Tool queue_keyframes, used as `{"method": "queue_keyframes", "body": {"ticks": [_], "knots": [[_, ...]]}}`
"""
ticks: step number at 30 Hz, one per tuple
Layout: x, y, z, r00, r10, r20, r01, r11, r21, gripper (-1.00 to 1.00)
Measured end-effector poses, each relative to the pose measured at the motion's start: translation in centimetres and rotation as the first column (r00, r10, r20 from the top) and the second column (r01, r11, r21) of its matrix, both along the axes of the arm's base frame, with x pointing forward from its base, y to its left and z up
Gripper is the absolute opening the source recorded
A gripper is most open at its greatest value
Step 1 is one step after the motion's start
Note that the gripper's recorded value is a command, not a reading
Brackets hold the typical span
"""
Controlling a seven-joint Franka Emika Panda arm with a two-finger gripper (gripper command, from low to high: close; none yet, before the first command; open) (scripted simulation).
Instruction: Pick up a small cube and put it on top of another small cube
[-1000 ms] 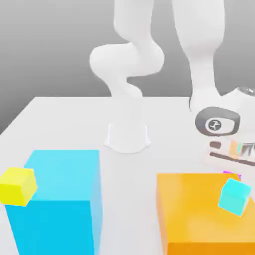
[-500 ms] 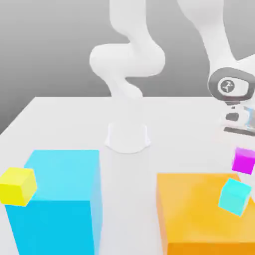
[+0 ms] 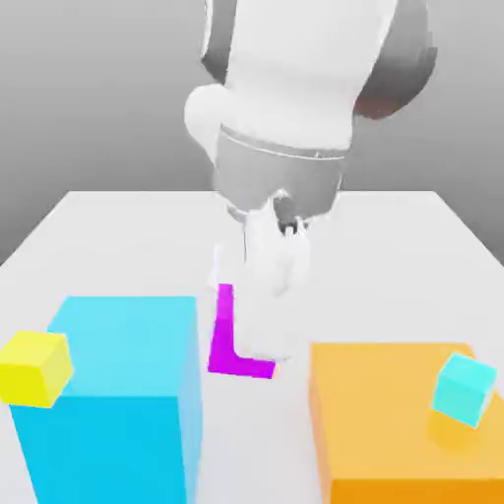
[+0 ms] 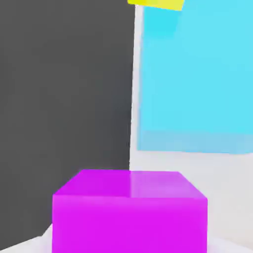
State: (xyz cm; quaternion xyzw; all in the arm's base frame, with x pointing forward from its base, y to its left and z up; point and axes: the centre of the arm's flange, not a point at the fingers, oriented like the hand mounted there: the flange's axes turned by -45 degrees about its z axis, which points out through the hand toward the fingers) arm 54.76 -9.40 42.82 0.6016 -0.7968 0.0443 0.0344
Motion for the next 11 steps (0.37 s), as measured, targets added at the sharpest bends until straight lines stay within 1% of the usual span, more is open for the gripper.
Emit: {"method": "queue_keyframes", "body": {"ticks": [2, 3, 4, 7, 8, 11], "knots": [[-1.1, -6.9, 2.4, 0.980, -0.200, 0.014, 0.199, 0.979, 0.046, -1.00], [-2.0, -10.1, 2.9, 0.955, -0.298, 0.013, 0.296, 0.952, 0.074, -1.00], [-2.6, -12.0, 2.3, 0.933, -0.359, 0.008, 0.357, 0.930, 0.092, -1.00], [-1.8, -10.3, -2.0, 0.936, -0.351, 0.004, 0.349, 0.931, 0.107, -1.00], [-1.8, -10.2, -3.0, 0.936, -0.352, 0.004, 0.349, 0.931, 0.109, 1.00], [-1.8, -10.2, -3.0, 0.936, -0.352, 0.004, 0.349, 0.931, 0.109, 1.00]]}}
